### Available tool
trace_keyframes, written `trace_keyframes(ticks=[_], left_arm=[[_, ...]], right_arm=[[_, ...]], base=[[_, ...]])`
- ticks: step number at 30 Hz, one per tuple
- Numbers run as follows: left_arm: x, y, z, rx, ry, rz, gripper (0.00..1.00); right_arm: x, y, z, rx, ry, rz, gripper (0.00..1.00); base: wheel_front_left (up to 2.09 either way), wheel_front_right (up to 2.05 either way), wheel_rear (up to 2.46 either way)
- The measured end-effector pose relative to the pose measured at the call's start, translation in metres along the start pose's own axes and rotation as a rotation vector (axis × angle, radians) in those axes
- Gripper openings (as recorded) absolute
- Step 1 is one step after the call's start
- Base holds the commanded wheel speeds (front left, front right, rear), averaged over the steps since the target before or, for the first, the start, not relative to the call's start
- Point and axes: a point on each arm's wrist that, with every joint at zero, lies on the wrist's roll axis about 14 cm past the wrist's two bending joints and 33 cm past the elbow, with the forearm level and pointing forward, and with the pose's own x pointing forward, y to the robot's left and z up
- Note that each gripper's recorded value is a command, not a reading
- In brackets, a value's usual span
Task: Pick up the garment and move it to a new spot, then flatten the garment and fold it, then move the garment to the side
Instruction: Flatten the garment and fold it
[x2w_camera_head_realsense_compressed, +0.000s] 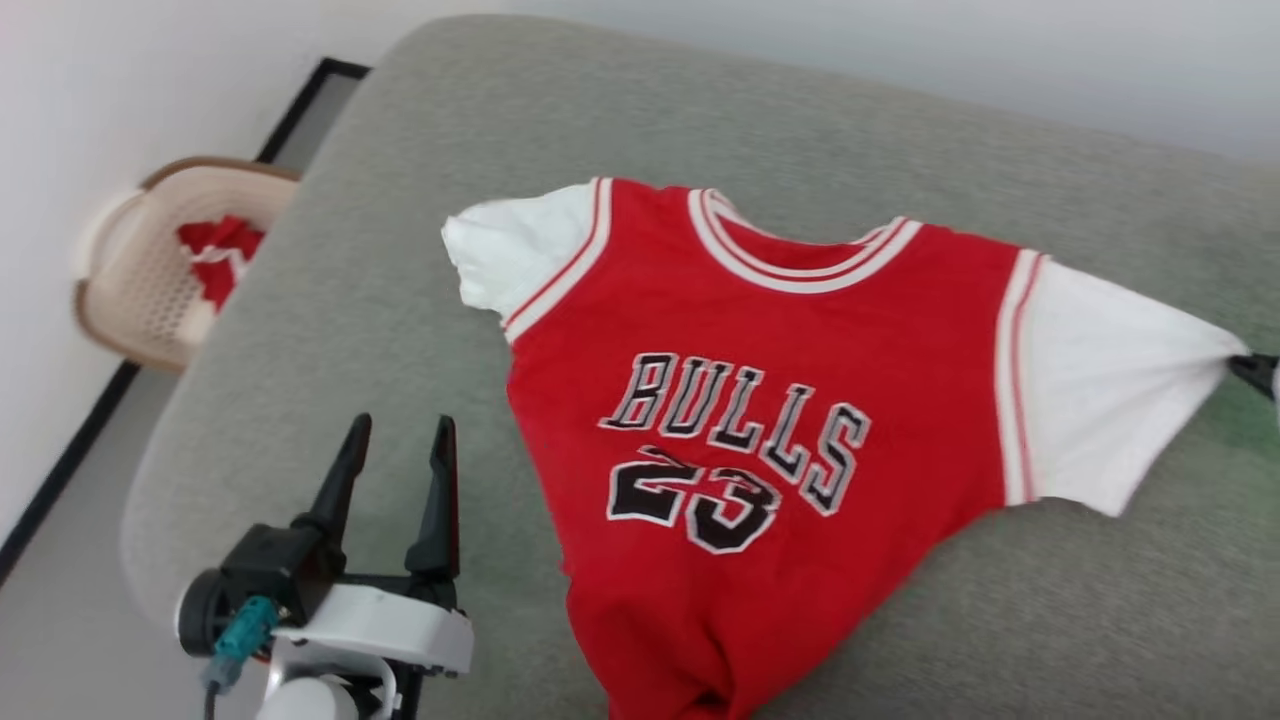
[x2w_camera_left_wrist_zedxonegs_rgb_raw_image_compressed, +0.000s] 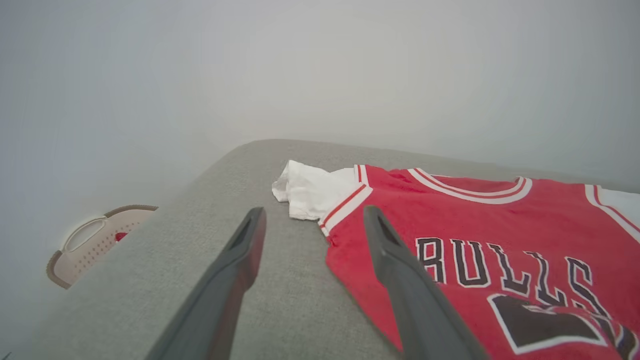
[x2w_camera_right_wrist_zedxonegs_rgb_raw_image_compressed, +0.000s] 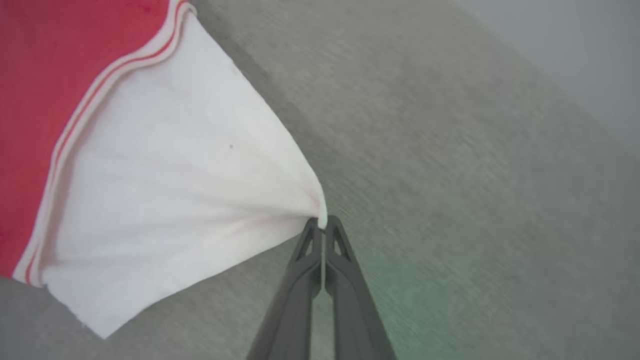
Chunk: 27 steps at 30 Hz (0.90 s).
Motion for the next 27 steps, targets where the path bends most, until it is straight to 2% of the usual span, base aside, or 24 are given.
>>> trace_keyframes(ticks=[7, 14, 20, 21, 22, 23, 27], left_arm=[[0.025, -0.029, 0.005, 0.017, -0.015, -0.104, 1.00], [0.041, -0.051, 0.001, 0.024, -0.003, -0.173, 1.00], [0.049, -0.063, -0.003, 0.038, 0.015, -0.222, 1.00], [0.050, -0.063, -0.002, 0.043, 0.013, -0.228, 1.00], [0.051, -0.064, -0.001, 0.047, 0.016, -0.236, 1.00], [0.051, -0.065, -0.001, 0.053, 0.018, -0.243, 1.00], [0.058, -0.069, 0.005, 0.094, 0.014, -0.286, 1.00]], right_arm=[[-0.042, -0.075, -0.050, 0.107, 0.014, -0.195, 0.00], [-0.065, -0.118, -0.086, 0.159, 0.048, -0.325, 0.00], [-0.071, -0.134, -0.086, 0.165, -0.004, -0.393, 0.00], [-0.070, -0.133, -0.078, 0.172, -0.052, -0.394, 0.15], [-0.070, -0.132, -0.072, 0.185, -0.090, -0.394, 0.80], [-0.070, -0.131, -0.068, 0.196, -0.117, -0.392, 1.00], [-0.084, -0.133, -0.060, 0.174, -0.219, -0.422, 1.00]], base=[[0.00, 0.00, 0.00], [0.00, 0.00, 0.00], [0.00, 0.00, 0.00], [0.00, 0.00, 0.00], [0.00, 0.00, 0.00], [0.00, 0.00, 0.00], [0.00, 0.00, 0.00]])
